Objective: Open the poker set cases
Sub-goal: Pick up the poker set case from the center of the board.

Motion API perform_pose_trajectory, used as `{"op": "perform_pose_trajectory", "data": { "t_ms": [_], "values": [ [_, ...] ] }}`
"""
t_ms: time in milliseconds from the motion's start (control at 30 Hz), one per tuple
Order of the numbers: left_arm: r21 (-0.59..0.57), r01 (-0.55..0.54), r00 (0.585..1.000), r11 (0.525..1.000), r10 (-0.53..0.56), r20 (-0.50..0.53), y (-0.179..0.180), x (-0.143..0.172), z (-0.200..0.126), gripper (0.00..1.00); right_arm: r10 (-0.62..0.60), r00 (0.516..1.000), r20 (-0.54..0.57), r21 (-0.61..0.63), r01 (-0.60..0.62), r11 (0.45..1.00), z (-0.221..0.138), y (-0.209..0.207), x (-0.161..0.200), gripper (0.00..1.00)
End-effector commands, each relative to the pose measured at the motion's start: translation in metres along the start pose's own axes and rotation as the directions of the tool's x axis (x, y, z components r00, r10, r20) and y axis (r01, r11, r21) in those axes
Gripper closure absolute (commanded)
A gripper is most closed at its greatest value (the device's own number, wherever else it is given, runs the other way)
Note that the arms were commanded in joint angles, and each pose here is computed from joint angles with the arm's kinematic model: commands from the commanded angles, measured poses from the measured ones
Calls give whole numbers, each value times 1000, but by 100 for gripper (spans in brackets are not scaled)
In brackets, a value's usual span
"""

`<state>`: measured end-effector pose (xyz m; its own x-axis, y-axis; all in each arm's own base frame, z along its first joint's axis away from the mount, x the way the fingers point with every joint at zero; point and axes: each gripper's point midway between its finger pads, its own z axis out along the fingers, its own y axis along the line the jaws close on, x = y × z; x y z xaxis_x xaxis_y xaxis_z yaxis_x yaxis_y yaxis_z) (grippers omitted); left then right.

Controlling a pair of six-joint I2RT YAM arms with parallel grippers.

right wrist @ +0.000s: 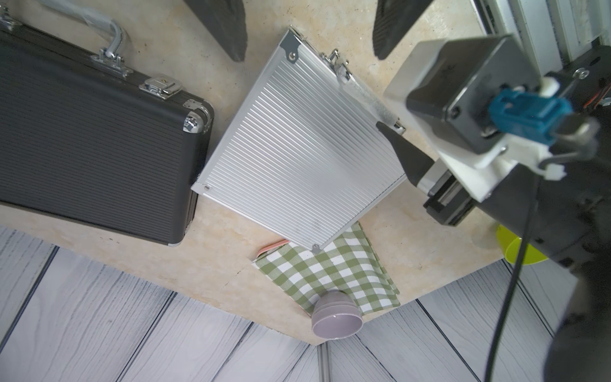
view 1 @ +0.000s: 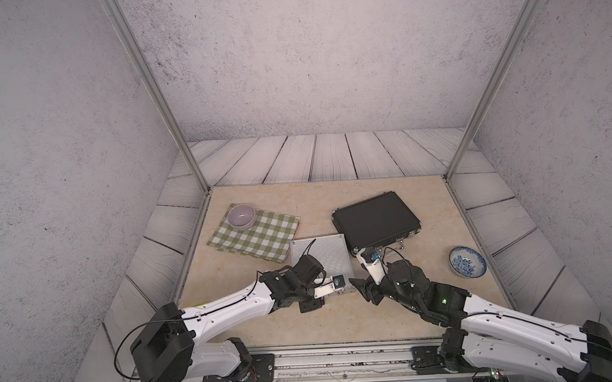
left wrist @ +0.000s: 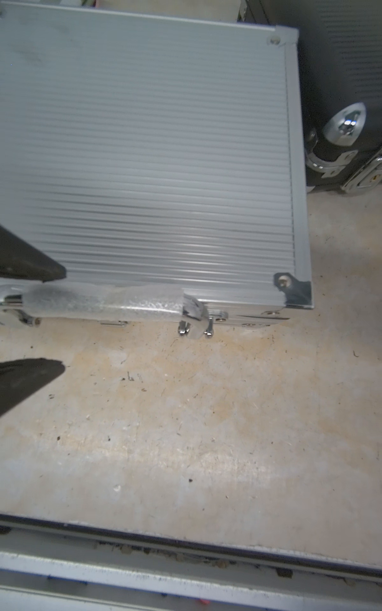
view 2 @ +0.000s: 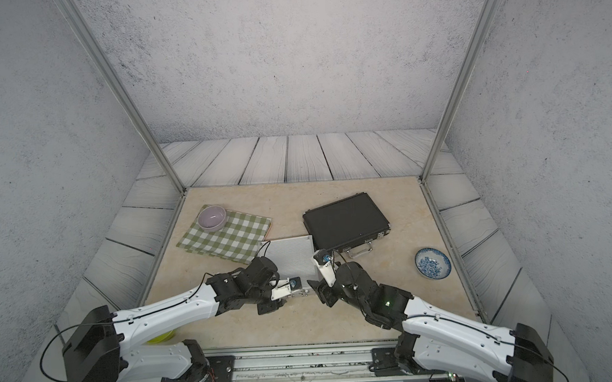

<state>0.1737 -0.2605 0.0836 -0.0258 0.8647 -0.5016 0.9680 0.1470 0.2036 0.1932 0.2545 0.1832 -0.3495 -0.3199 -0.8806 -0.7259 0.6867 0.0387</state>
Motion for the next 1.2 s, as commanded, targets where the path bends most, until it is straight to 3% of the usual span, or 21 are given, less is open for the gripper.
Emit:
{"op": "perform_pose_trajectory", "data": {
  "t_ms": [0,233,633,833,1167],
  "values": [
    [16,-1,1000,1000,1,-12,-3,0,2,61,-6,999,35,32,5,999,-3,-7,-4,37],
    [38,7,1000,999,-6,-20,-10,4,1,67,-9,1000,29,35,8,999,-2,-7,-4,36],
    [-81,-15,996,997,8,-84,12,10,12,66,-13,1000,25,45,12,999,0,-8,-3,35],
    [-46,-16,998,999,13,-62,5,7,13,78,-13,999,33,63,11,998,-1,-12,-4,34],
    [30,-39,995,999,42,-96,-18,14,14,76,-17,999,40,84,13,996,-6,-16,-4,34]
  ]
}}
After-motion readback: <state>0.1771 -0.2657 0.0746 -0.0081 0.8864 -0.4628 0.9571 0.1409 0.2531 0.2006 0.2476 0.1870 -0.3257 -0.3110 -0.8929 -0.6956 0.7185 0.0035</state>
